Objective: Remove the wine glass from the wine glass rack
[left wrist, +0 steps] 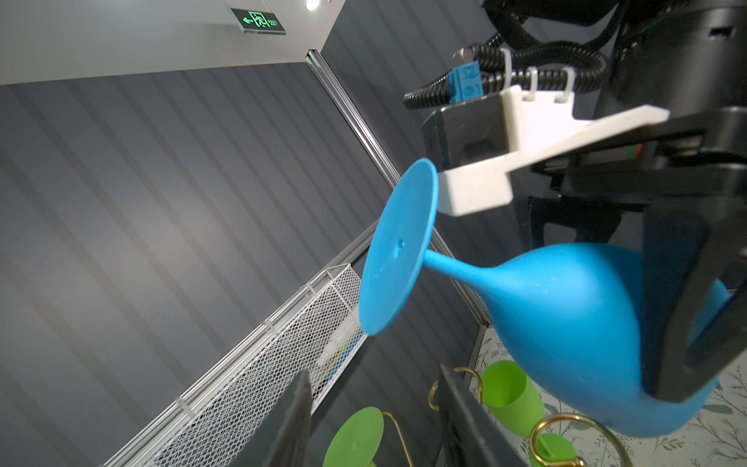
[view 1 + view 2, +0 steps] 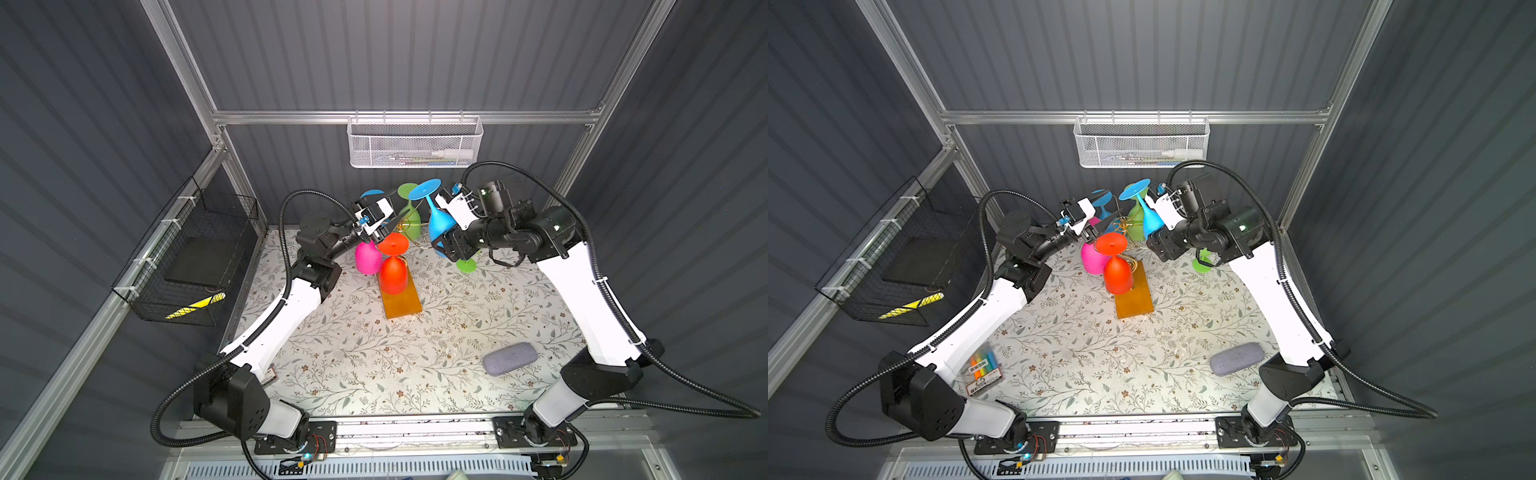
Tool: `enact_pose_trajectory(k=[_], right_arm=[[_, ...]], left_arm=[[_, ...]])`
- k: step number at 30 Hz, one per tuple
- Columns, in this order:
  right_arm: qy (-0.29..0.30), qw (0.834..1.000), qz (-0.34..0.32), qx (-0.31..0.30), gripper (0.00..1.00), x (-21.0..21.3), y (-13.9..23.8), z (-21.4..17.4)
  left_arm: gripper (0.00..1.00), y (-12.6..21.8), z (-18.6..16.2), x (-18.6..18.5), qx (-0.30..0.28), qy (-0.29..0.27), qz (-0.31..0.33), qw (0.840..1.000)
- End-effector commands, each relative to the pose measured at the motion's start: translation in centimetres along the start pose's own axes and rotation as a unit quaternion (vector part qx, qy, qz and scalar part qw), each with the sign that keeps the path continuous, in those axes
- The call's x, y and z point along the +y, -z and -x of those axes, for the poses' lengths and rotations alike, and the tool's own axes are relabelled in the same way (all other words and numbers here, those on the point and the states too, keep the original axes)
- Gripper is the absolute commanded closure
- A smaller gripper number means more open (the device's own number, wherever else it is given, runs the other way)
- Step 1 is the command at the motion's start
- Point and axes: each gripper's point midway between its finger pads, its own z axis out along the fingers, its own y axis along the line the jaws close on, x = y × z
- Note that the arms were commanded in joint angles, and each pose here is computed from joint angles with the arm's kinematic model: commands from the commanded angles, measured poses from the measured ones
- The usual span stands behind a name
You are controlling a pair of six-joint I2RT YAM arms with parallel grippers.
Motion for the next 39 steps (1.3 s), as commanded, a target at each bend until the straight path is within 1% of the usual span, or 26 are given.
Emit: enact_pose_trajectory(k=[1,7,12,18,25,27,33,35,38,39], right_arm=[[-0.003,1.0,0.02,0.0,0.42,1.1,-0.1,0.3],[0.002,1.0,0.028,0.005,0.42,1.7,-0.6,0.3],[0.004,1.0,0.029,0.007,0.42,1.8,-0.6,0.3],[0.005,0.999,0.031,0.013,0.42,2.0,-0.8,0.1],[0.004,0.999,0.031,0.01,0.41,2.0,-0.9,0.3],[0.004,0.999,0.032,0.009,0.39,2.0,-0.8,0.3],[0.001,0.999,0.036,0.0,0.3,2.2,-0.5,0.6],[0.0,0.999,0.04,-0.005,0.26,2.4,-0.3,0.8],[-0.001,0.999,0.04,-0.009,0.23,2.4,-0.2,0.9],[-0.002,0.999,0.039,-0.011,0.22,2.3,0.0,1.0]], left_arm=[[0.48,-0.5,2.5,0.4,-0.036,-0.015,-0.003,0.999],[0.5,-0.8,2.7,-0.1,-0.041,-0.013,-0.012,0.999],[0.53,-1.2,2.8,-0.4,-0.044,-0.013,-0.021,0.999],[0.61,-1.4,2.9,-0.4,-0.044,-0.018,-0.019,0.999],[0.75,-1.4,3.0,-0.2,-0.044,-0.017,-0.015,0.999],[0.77,-1.4,3.1,0.0,-0.045,-0.016,-0.012,0.999],[0.84,-1.1,3.0,0.4,-0.04,-0.013,0.007,0.999],[0.89,-1.0,2.9,0.6,-0.037,-0.013,0.015,0.999],[0.99,-0.7,2.9,1.0,-0.033,-0.012,0.031,0.999],[1.0,-0.6,2.9,1.1,-0.032,-0.012,0.036,0.999]])
